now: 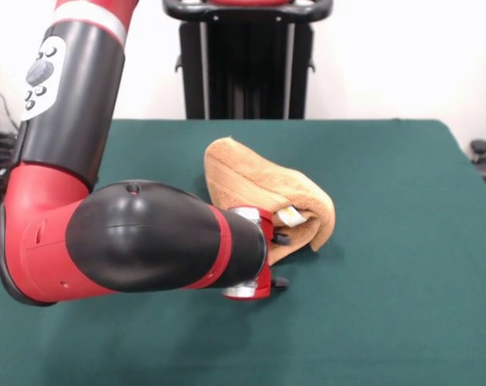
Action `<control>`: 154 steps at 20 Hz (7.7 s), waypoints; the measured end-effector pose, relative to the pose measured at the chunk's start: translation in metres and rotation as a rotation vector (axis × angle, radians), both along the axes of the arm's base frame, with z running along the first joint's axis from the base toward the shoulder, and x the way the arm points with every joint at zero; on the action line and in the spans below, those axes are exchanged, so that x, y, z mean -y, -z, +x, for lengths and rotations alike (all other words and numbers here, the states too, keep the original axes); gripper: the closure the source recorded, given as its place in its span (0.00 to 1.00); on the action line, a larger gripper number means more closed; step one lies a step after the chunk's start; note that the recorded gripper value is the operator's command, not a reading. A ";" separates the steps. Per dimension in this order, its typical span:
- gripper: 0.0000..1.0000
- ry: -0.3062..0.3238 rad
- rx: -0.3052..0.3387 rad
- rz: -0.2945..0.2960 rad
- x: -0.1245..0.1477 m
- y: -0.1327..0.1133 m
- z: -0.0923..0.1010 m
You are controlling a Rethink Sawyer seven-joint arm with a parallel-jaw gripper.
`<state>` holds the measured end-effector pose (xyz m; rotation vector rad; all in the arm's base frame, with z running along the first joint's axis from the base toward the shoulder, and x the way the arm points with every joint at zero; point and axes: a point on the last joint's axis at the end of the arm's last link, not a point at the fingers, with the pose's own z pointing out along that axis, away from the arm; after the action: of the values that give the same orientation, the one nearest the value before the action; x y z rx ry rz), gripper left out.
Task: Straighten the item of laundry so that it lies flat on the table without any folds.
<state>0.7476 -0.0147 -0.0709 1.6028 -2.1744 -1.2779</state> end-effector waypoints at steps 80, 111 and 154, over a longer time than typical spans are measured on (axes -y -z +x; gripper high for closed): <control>1.00 -0.107 -0.144 -0.040 -0.004 0.001 -0.026; 1.00 -0.025 0.144 -0.149 0.024 -0.063 0.028; 1.00 0.072 0.302 -0.277 0.091 -0.155 0.078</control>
<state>0.8260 -0.1059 0.0843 1.7046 -2.4717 -0.7423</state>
